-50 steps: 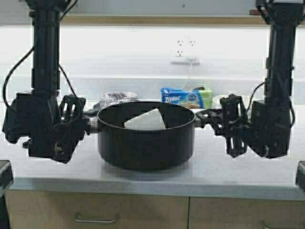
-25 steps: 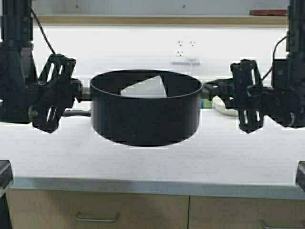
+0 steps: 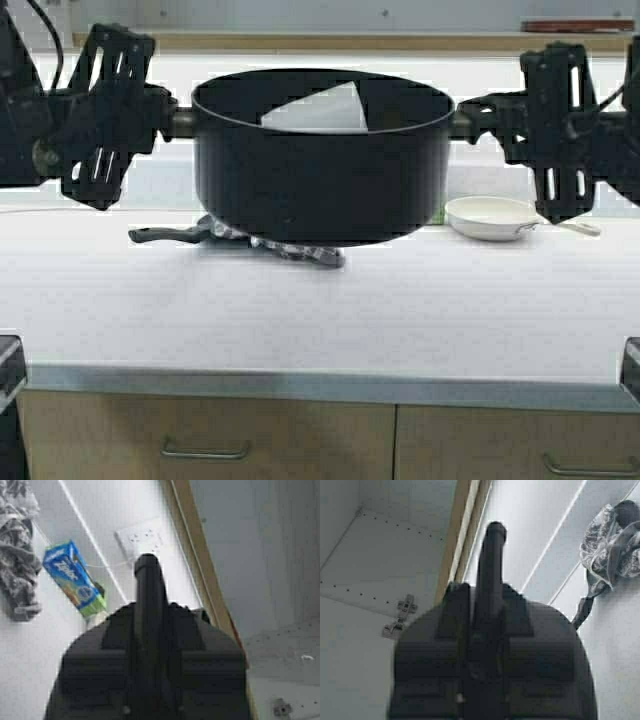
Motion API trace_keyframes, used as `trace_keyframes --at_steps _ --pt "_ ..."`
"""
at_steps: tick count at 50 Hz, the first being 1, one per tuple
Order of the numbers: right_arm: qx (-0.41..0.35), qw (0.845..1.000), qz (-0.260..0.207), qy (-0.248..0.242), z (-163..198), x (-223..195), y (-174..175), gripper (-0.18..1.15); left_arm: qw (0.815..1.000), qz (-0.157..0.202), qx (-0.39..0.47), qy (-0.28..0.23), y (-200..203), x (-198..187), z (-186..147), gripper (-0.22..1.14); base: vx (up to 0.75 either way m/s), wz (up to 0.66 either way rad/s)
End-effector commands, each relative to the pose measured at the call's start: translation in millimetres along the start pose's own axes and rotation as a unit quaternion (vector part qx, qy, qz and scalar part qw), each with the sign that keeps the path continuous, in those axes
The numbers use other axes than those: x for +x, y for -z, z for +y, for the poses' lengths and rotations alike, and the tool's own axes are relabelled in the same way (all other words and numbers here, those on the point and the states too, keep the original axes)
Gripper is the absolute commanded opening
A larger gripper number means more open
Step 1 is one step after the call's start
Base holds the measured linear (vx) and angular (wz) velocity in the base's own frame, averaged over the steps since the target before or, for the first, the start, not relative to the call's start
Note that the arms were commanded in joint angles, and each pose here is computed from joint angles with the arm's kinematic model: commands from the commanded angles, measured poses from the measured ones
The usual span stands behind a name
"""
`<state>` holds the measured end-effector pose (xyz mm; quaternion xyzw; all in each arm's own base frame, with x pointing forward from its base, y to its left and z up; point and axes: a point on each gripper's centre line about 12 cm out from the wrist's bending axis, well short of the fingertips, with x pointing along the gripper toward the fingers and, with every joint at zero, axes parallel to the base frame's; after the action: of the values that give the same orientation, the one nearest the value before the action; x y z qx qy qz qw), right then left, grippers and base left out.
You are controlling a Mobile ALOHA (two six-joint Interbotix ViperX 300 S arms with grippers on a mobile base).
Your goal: Open the cabinet, put the pot inside, then close it
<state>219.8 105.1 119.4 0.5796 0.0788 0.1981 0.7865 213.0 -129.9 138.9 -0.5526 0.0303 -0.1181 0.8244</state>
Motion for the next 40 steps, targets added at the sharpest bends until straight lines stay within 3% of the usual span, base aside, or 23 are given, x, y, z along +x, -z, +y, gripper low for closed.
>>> trace_keyframes --at_steps 1,20,40 --pt "-0.020 0.998 0.027 -0.044 26 2 11 0.07 0.999 0.031 0.018 0.036 16 7 -34 0.02 -0.02 0.01" --pt "-0.014 0.998 0.022 -0.051 80 10 -7 0.07 0.997 0.046 0.023 0.056 17 30 -90 0.02 -0.02 0.00" --pt "-0.070 0.996 -0.007 -0.052 148 49 -41 0.07 0.995 0.037 0.018 0.086 14 78 -153 0.02 0.00 0.00"
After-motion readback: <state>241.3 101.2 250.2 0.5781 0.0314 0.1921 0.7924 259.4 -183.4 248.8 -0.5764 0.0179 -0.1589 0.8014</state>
